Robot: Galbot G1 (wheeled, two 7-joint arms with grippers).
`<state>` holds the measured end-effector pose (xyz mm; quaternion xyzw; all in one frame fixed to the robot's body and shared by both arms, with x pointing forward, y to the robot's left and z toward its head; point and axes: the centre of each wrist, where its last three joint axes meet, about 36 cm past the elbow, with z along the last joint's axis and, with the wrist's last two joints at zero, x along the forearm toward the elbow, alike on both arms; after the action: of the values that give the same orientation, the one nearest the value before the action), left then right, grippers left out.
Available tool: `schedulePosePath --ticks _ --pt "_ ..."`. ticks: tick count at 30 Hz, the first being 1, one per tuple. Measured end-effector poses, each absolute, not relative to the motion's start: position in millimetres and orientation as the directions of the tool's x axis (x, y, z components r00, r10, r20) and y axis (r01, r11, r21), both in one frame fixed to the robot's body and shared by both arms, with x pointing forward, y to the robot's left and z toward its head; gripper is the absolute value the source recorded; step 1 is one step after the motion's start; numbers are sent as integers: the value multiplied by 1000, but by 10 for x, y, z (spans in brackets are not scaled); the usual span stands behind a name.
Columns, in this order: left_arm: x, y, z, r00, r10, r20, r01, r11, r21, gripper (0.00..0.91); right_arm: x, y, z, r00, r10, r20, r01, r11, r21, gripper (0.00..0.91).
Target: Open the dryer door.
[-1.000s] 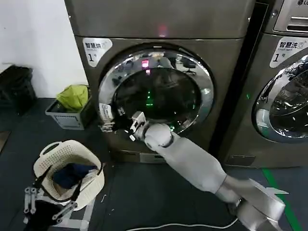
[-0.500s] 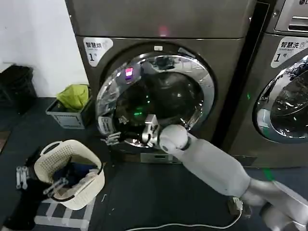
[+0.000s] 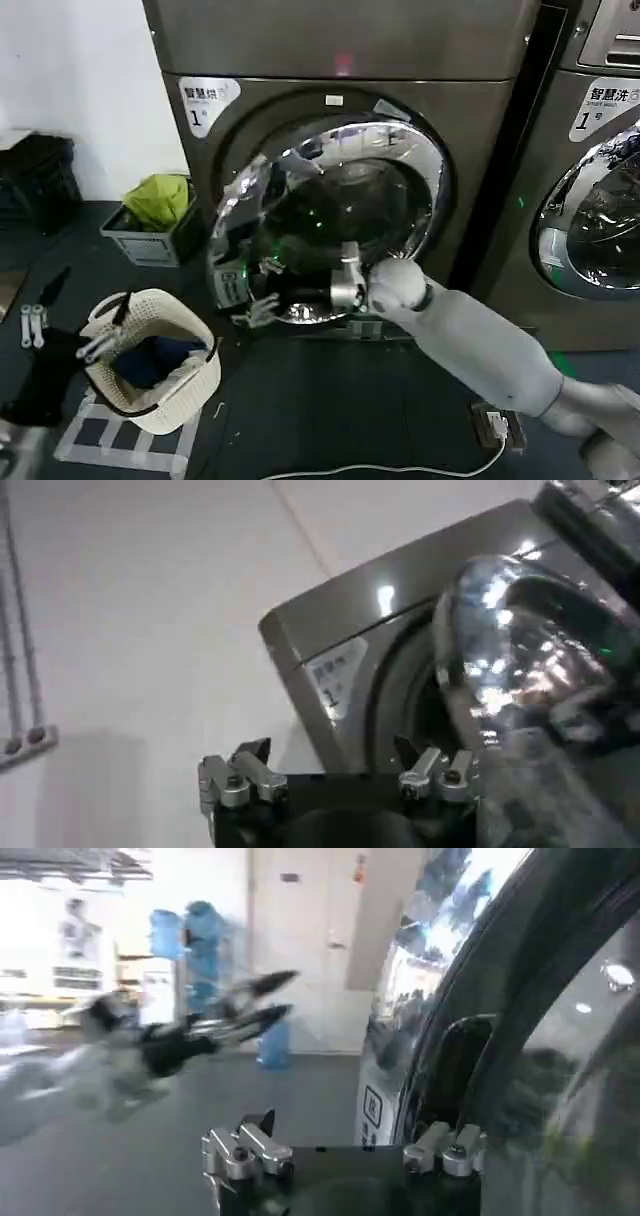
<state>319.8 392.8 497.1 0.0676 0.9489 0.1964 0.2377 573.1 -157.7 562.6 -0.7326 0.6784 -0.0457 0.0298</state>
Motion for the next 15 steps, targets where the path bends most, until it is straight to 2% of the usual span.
schedulePosePath --ticks 12,15 --pt "3655 4066 4891 -877 296 -378 103 885 453 907 5572 -1975 5691 211 -978 7 -973 -210 -97 907" --pt "3777 4047 4866 -874 321 -366 132 880 457 907 5570 -2097 5686 206 -979 -1 -974 -204 -101 907"
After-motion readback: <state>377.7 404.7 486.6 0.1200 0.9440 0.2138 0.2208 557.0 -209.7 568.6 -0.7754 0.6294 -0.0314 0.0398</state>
